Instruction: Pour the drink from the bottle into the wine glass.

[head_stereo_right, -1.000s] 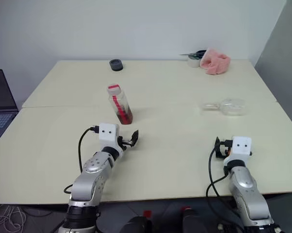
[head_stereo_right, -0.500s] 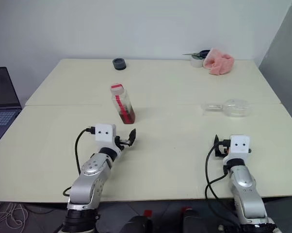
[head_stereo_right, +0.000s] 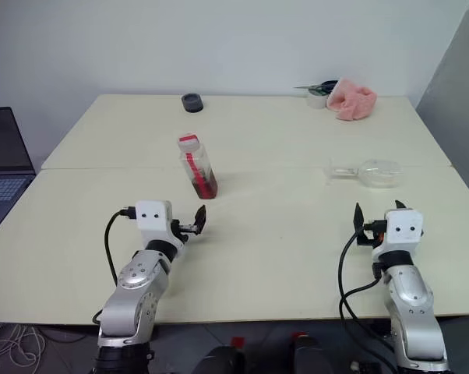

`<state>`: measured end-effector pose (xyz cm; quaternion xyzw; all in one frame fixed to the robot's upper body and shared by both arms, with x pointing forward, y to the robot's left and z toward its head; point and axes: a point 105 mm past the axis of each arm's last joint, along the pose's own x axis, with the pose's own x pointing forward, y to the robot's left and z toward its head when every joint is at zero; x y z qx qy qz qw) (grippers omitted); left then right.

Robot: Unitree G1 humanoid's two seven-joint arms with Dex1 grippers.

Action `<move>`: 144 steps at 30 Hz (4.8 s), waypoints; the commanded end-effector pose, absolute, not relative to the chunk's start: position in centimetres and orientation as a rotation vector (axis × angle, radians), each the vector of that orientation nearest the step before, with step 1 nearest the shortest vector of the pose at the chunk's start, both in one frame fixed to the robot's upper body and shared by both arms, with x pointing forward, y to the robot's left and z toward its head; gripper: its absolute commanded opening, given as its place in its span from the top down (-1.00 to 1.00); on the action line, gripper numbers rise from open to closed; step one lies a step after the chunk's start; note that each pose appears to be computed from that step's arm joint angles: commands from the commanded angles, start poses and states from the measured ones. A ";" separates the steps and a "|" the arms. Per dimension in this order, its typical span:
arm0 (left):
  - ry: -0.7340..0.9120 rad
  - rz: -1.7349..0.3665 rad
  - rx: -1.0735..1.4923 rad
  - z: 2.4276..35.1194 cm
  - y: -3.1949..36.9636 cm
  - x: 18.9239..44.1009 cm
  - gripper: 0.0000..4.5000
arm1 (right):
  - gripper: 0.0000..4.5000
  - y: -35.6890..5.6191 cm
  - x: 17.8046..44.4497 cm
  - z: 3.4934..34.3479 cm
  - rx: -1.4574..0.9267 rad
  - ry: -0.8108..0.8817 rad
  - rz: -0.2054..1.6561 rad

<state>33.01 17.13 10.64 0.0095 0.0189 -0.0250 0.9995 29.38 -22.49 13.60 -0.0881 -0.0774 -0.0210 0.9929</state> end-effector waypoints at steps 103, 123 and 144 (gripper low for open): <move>-0.250 -1.004 0.087 20.8 1.8 34.8 0.14 | -1.00 -7.9 33.0 26.4 -0.102 -0.239 0.759; -0.267 -1.007 0.097 20.9 1.5 34.6 0.14 | -1.00 -6.4 31.6 25.9 -0.044 -0.133 0.863; -0.282 -0.996 0.122 21.3 1.4 34.7 0.14 | 0.04 -6.3 31.9 25.3 -0.049 -0.106 0.875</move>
